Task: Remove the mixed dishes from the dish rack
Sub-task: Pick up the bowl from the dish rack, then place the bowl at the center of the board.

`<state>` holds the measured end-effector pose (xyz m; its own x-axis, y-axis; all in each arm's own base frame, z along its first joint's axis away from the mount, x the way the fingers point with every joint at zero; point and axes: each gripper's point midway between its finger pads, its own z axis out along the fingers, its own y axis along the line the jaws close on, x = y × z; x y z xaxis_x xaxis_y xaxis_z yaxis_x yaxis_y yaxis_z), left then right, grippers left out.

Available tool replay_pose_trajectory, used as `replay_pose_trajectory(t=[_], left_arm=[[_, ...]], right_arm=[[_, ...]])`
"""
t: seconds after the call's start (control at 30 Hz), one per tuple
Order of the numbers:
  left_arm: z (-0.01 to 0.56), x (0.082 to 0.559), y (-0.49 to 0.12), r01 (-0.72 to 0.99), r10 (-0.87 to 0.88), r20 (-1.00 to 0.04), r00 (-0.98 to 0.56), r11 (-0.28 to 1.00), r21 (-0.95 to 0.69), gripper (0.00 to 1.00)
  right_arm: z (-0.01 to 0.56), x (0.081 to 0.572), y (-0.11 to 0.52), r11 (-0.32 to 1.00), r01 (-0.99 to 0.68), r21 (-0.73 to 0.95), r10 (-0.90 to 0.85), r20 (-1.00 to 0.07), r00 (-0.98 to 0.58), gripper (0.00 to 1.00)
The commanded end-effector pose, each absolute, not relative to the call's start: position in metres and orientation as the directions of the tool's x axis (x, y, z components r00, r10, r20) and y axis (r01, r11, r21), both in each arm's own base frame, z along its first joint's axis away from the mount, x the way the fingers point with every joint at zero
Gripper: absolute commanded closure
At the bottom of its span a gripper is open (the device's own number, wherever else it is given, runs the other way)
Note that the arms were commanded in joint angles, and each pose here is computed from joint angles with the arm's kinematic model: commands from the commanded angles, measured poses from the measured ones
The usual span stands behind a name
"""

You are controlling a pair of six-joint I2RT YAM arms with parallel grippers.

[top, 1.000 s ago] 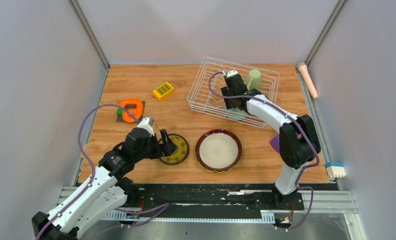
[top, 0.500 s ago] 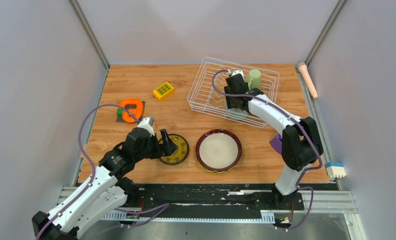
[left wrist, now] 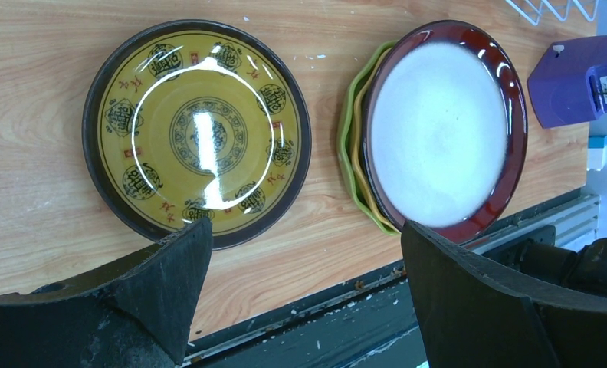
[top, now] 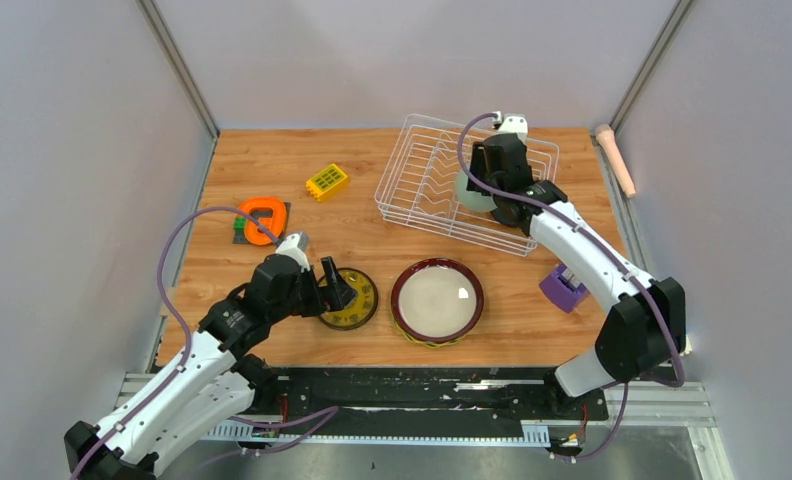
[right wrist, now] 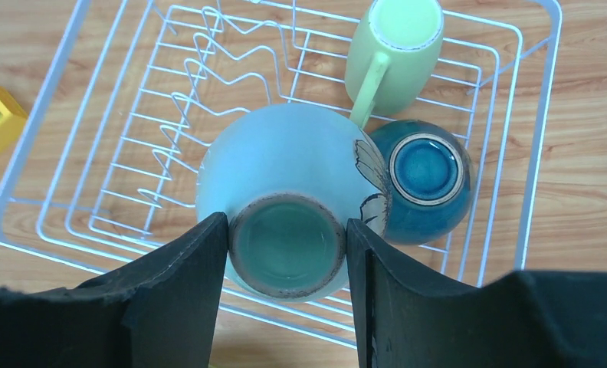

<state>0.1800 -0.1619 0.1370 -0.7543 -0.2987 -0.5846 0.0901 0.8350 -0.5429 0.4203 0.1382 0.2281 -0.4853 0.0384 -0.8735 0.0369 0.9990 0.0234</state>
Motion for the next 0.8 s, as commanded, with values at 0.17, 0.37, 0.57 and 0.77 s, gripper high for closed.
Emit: replay_pose_trajectory(t=[0.17,0.37,0.57,0.77], left_arm=[[0.178,0.192,-0.175,0.200,-0.302,-0.653,-0.694,0.791,-0.578,0.00],[0.196,0.195,-0.186,0.273,-0.288,-0.679,-0.676,0.757,-0.593,0.00],[0.204,0.204,-0.190,0.246,-0.335,-0.669,-0.664,0.747,-0.618,0.00],[0.215,0.221,-0.192,0.148,-0.443,-0.622,-0.646,0.726,-0.671,0.00]], right_arm=[[0.296,0.417,0.141,0.876,-0.012,0.483,0.456,-0.834,-0.311,1.00],[0.334,0.381,0.162,0.726,-0.202,0.658,0.588,-0.745,-0.315,1.00],[0.371,0.341,0.174,0.529,-0.333,0.780,0.713,-0.622,-0.324,1.00],[0.399,0.292,0.190,0.270,-0.449,0.852,0.766,-0.473,-0.436,1.00]])
